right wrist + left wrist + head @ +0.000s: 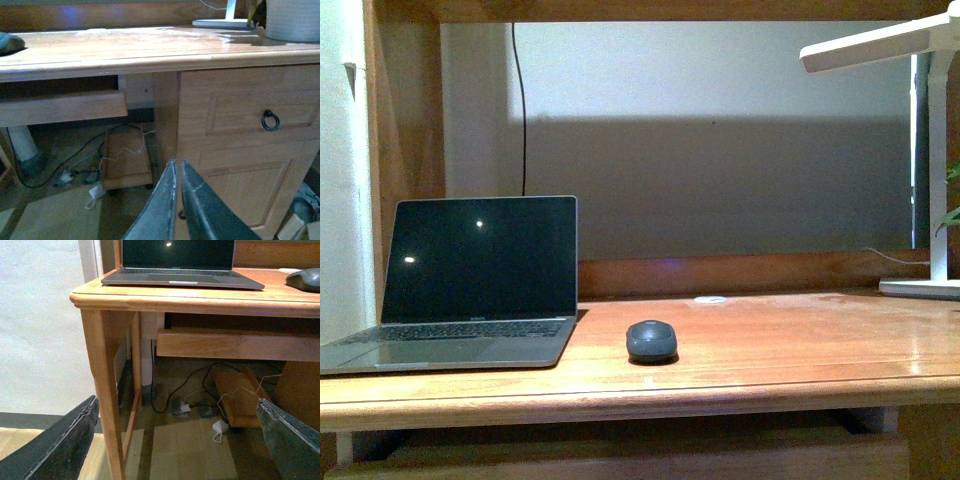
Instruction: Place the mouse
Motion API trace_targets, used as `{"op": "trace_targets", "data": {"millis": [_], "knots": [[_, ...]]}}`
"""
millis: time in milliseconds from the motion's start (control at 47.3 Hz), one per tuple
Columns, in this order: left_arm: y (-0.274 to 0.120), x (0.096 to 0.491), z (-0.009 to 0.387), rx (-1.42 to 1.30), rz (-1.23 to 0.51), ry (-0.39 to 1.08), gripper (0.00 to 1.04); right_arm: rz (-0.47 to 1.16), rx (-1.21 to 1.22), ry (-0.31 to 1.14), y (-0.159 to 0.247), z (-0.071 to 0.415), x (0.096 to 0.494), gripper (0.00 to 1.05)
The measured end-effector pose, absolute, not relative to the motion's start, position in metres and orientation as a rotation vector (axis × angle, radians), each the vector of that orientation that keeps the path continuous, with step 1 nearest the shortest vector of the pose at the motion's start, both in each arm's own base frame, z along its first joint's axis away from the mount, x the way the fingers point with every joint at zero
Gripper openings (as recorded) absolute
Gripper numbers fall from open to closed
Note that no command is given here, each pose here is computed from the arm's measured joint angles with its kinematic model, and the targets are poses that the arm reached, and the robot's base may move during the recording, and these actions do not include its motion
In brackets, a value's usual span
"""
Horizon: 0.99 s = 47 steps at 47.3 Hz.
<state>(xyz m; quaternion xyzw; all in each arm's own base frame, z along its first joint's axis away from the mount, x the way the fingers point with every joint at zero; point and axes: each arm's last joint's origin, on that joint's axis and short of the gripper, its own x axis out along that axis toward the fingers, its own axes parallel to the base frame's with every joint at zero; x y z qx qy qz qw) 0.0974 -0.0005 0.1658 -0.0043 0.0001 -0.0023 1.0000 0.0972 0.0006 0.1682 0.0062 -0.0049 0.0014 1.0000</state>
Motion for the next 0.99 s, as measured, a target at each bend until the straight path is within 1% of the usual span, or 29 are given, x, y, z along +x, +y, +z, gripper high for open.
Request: {"op": "trace_targets", "data": {"millis": [21,254,275,296,486,571,592,740,761,825,994], "knots": [[-0.0005,0.0974,0.1658,-0.009,-0.005,0.0,0.97,0.003,0.008,-0.01,0.0006,0.1683,0.0971,0.02],[-0.0005,0.0974,0.1658,-0.009,-0.005,0.0,0.97,0.002,0.006,-0.01,0.0003,0.1683,0.0971,0.03],[-0.0005,0.0974,0.1658,-0.008,-0.005,0.0,0.97,0.002,0.004,-0.01,0.0003,0.1683,0.0971,0.04],[-0.0005,0.0974,0.1658,-0.009,-0.005,0.0,0.97,0.002,0.005,-0.01,0.0003,0.1683,0.0971,0.08],[-0.0005,0.0974,0.1658,-0.008,-0.005,0.0,0.97,0.002,0.005,-0.01,0.0003,0.1683,0.0971,0.54],[-0.0005,0.0974,0.1658,-0.009,-0.005,0.0,0.97,0.002,0.005,-0.01,0.0003,0.1683,0.0971,0.68],[-0.0005,0.0974,0.1658,-0.008,-0.005,0.0,0.97,0.002,0.005,-0.01,0.0003,0.1683,0.0971,0.73],[-0.0005,0.0974,0.1658,-0.008,-0.005,0.0,0.97,0.002,0.005,-0.01,0.0003,0.1683,0.0971,0.96],[-0.0005,0.0974,0.1658,-0.009,-0.005,0.0,0.97,0.002,0.005,-0.01,0.0003,0.1683,0.0971,0.99],[-0.0005,0.0974,0.1658,-0.009,-0.005,0.0,0.97,0.002,0.005,-0.01,0.0003,0.1683,0.0971,0.97],[-0.0005,0.0974,0.1658,-0.009,-0.005,0.0,0.97,0.002,0.005,-0.01,0.0003,0.1683,0.0971,0.97]]}}
